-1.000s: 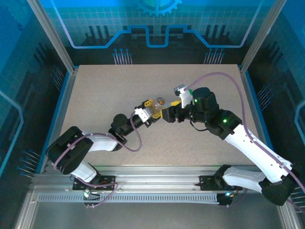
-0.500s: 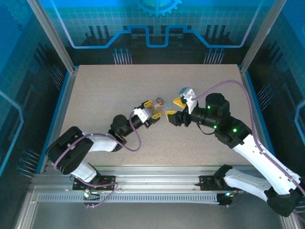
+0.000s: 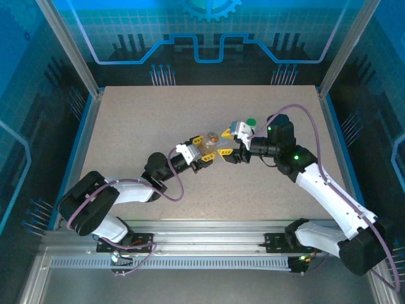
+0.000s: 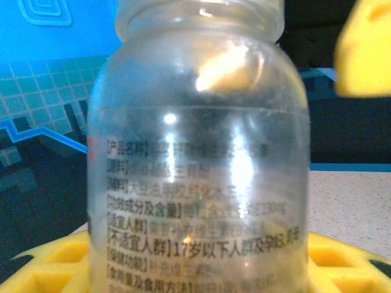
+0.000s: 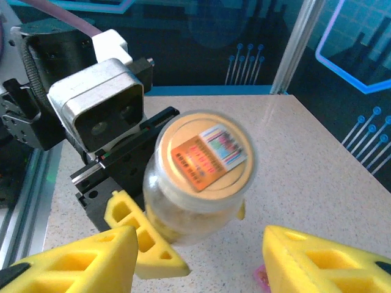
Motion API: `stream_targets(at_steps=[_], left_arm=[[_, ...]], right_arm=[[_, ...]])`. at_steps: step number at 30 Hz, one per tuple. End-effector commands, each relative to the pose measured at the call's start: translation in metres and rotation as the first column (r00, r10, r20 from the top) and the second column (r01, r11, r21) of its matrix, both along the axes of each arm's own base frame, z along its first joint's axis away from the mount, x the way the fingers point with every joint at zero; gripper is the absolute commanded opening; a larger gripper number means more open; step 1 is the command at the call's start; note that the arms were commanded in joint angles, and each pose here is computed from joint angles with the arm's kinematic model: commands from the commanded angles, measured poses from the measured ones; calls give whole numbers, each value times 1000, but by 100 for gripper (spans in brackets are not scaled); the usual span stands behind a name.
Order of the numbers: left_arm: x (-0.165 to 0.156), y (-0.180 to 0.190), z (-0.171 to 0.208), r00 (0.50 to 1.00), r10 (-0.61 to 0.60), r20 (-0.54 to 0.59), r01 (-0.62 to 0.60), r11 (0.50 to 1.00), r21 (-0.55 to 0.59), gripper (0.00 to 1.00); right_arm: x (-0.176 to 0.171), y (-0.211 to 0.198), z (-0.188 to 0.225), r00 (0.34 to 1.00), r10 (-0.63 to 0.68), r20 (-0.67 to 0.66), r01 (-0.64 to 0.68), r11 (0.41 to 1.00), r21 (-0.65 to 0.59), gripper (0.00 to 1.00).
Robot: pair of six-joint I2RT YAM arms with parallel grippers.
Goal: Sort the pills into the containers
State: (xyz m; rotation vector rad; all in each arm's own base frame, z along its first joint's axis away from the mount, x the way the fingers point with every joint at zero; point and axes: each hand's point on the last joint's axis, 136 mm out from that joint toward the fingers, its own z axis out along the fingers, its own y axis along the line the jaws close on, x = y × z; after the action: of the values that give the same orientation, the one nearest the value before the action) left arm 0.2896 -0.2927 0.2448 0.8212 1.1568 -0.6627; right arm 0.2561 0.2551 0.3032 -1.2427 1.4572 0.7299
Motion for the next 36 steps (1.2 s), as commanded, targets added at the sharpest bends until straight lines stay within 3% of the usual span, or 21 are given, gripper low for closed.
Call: stream_targets(at_steps=[1,4,12,23,30,36], left_arm=[[-13,-4,3,998,-65,3,65,998,-11,0],[-15,-6,2,997,-81,3,81,997,-5,0],[-16,-9,-2,995,-100,1,100,995,9,0],[-16,-12,-4,993,-114,-2,114,993,25,0],[-14,-14,-3,993,-120,-3,120,992,28,0],[-14,-15,-3,993,-120,-1,120,992,31,0]], right_arm=[[-8,4,27,989,125,75,-128,991,37,58],[-7,7,31,983,159,90,-163,986,36,67],[-11,18,27,958,286,29,-287,958,22,68],[-10,25,22,938,345,-37,-346,938,1,57],[-15,26,14,932,358,-61,-360,933,-17,56],[-13,30,11,940,333,-70,-336,941,-40,44]])
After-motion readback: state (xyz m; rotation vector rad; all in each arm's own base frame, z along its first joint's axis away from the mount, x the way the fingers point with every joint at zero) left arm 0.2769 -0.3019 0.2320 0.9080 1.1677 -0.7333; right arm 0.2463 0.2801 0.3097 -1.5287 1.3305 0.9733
